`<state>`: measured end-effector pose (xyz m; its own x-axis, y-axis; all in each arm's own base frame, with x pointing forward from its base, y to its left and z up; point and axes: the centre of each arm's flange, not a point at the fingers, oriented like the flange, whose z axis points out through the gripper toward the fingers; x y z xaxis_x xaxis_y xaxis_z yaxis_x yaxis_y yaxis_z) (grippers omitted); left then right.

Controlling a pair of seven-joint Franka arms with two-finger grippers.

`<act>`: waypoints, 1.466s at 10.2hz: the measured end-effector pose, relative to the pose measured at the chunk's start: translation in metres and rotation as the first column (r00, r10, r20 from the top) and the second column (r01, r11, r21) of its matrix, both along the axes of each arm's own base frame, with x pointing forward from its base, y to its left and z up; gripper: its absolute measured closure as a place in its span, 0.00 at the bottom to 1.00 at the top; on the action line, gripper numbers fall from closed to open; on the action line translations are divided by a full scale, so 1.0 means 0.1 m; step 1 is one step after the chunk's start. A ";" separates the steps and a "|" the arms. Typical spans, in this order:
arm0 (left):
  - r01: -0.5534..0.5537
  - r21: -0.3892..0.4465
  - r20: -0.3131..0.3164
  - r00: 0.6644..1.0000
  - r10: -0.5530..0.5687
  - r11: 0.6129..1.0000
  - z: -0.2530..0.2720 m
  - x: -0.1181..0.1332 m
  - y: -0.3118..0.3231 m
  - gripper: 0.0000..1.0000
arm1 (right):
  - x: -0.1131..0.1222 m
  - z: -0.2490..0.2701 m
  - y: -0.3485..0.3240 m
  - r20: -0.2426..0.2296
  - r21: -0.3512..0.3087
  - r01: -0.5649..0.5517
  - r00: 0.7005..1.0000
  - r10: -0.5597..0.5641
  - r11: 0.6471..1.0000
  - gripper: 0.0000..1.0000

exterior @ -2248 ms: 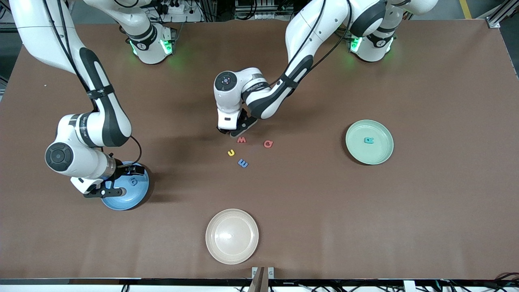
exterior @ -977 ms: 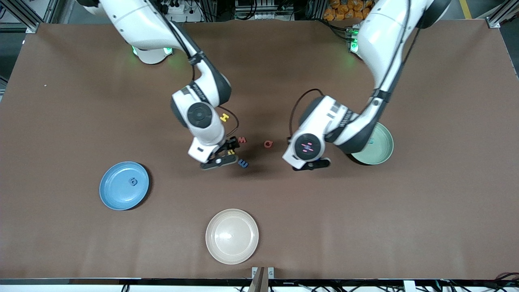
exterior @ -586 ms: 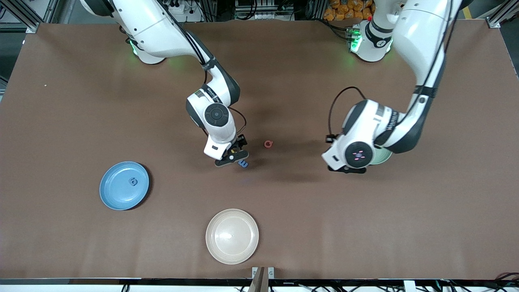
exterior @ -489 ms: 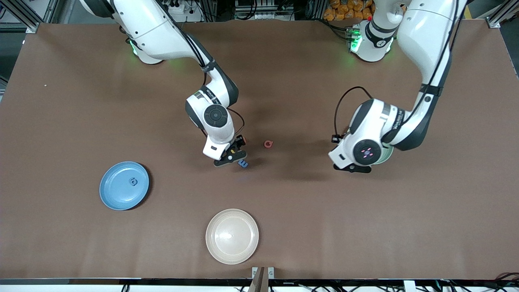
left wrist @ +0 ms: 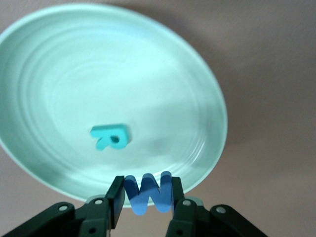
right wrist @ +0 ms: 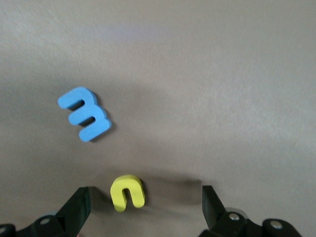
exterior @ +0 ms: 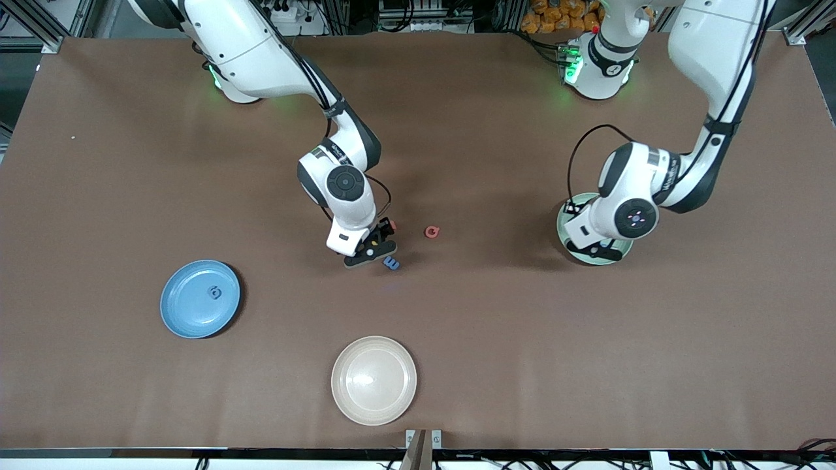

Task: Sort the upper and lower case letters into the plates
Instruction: 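Drop the W on the green plate while the right gripper grasps u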

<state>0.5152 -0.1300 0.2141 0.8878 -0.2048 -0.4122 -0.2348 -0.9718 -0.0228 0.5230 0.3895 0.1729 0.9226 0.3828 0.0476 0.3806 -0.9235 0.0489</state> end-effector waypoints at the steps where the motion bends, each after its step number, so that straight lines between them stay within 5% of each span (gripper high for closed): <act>1: 0.001 0.000 0.005 1.000 -0.001 1.000 0.02 -0.03 0.01 0.57 | 0.00 0.01 0.01 0.010 0.000 -0.010 1.000 0.010 1.000 0.00; 3: 0.011 -0.005 0.010 1.000 -0.011 1.000 0.00 -0.07 -0.04 0.57 | -0.01 -0.01 0.01 0.009 -0.003 -0.017 1.000 0.017 1.000 0.00; 7: -0.032 -0.032 0.015 0.999 0.033 0.999 0.01 -0.05 -0.07 0.04 | -0.03 -0.06 0.00 0.003 -0.008 -0.032 0.999 0.032 0.999 0.00; 12: -0.194 -0.051 0.085 0.977 0.198 0.980 0.32 0.12 -0.61 0.00 | -0.03 -0.05 0.00 0.003 -0.007 -0.033 0.999 0.033 0.999 0.01; 15: -0.230 -0.028 0.127 0.965 0.231 0.973 0.45 0.02 -1.25 0.00 | -0.03 0.01 0.07 0.011 0.004 -0.039 0.999 0.039 0.999 0.44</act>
